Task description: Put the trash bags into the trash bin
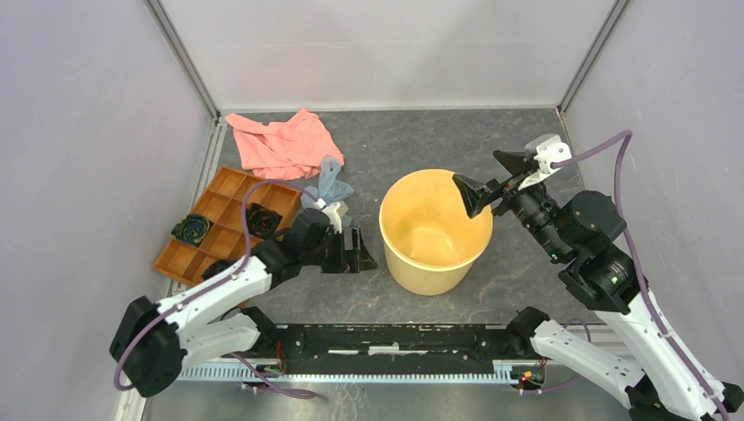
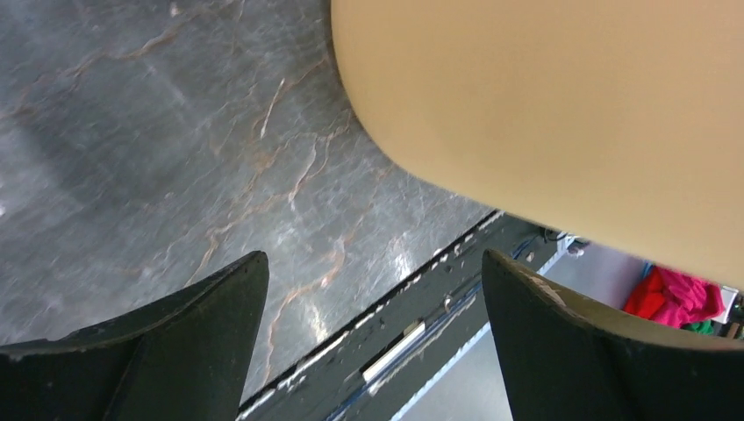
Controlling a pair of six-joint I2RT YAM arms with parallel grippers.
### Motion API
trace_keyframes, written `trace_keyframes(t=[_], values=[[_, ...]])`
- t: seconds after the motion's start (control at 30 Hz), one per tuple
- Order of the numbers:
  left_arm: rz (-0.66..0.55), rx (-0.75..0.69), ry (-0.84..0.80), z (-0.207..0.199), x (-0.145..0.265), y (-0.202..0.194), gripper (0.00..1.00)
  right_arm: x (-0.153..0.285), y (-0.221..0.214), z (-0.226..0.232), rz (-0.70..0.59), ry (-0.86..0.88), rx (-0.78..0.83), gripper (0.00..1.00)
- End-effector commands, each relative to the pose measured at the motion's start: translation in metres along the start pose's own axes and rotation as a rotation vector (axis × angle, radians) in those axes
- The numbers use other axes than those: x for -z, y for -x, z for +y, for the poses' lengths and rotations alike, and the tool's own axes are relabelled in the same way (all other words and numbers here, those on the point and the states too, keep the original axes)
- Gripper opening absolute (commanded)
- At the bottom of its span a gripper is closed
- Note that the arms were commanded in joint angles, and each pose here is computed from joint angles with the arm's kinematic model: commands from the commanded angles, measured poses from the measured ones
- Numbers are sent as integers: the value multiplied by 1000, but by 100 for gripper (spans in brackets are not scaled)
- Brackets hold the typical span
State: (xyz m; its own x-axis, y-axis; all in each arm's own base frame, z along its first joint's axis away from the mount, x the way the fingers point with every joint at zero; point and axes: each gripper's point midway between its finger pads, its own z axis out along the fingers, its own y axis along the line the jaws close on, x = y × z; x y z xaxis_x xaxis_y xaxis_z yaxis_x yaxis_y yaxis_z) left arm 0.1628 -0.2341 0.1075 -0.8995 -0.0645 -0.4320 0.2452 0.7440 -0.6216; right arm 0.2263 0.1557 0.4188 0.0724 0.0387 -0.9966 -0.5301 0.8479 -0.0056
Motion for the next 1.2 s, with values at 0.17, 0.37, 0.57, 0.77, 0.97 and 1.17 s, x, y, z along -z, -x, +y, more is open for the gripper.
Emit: trace_keyframes(t=[0.17, 0.37, 0.57, 0.77, 0.97, 1.17], values=[[-133, 31, -167, -62, -43, 54, 96, 3, 11, 4, -55, 26, -16, 98], [-118, -4, -231, -104, -72, 68, 96, 5, 14, 4, -66, 26, -18, 98], [-175, -99, -3, -63, -60, 81, 100, 7, 15, 6, -63, 38, -16, 98], [-285, -102, 328, 23, 1, 127, 100, 6, 9, 4, -53, 34, 16, 98], [-405, -16, 417, 66, 33, 214, 100, 0, 5, 8, -47, 56, 29, 98], [-389, -28, 504, 85, -4, 286, 100, -2, -10, 9, -28, 66, 58, 98]])
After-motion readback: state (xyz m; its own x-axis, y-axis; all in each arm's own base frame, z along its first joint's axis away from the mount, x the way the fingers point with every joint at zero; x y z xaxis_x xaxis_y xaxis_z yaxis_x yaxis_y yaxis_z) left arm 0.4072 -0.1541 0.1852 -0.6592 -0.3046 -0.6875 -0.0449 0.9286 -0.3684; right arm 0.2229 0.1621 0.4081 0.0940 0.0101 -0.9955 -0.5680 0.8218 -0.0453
